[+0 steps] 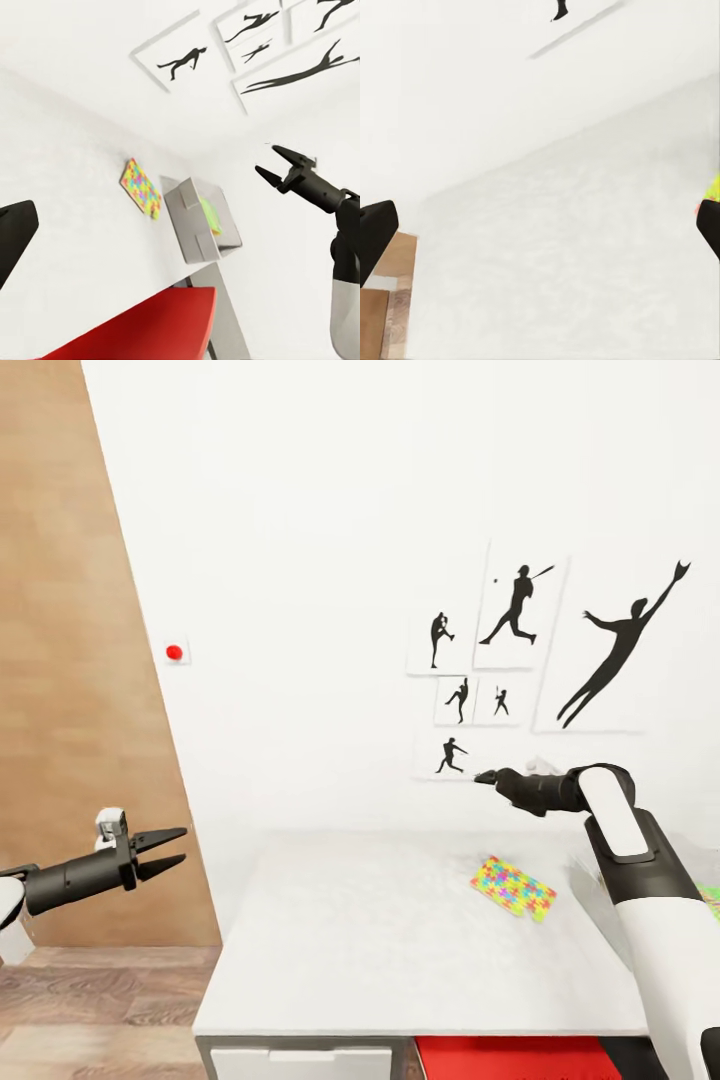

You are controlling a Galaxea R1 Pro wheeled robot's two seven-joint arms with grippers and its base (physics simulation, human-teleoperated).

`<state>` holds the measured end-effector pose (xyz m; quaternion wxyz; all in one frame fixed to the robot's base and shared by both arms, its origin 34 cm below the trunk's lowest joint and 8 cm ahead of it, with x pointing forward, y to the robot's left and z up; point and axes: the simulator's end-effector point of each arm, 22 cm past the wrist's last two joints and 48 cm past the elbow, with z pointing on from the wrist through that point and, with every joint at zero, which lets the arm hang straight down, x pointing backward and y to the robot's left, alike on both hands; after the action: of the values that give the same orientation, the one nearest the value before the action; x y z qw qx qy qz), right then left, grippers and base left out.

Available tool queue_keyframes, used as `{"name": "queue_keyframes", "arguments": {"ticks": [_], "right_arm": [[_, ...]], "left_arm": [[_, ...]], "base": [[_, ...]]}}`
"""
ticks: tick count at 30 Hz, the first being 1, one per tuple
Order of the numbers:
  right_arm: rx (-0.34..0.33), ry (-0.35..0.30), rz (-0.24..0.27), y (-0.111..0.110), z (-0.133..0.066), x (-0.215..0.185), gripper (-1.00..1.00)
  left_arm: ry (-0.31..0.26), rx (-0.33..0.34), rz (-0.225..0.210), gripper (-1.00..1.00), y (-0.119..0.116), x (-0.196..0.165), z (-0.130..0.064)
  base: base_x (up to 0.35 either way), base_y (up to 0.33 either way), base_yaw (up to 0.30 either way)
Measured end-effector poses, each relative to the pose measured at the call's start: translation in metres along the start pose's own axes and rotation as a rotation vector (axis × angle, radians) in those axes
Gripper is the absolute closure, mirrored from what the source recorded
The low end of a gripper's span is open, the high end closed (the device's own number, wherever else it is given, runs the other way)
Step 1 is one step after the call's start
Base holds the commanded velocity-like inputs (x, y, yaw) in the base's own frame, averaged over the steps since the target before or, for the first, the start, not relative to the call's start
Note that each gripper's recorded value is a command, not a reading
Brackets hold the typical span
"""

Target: Put all the toys in the child's room - the three board games (two on the bed and one on the table), the two jigsaw puzzles on the table, and the tennis ball on the table - inside the toy box on the table in the child's room.

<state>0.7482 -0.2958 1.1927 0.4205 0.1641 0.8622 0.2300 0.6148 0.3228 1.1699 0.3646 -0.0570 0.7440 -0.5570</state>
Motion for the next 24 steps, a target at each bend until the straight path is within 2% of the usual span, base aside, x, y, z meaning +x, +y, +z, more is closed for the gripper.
{"name": "queue_keyframes", "arguments": {"ticks": [7, 24], "right_arm": [[0.024, -0.001, 0.002, -0.0053, -0.0003, -0.0004, -1.0], [0.029, 0.002, -0.003, -0.0044, 0.0007, 0.0012, -1.0]], "left_arm": [[0.0, 0.0, 0.0, -1.0, 0.0, 0.0, -0.0002], [0.0, 0.0, 0.0, -1.0, 0.0001, 0.0, -0.0001]], "base": [[0.034, 0.003, -0.121], [0.032, 0.013, -0.007]]}}
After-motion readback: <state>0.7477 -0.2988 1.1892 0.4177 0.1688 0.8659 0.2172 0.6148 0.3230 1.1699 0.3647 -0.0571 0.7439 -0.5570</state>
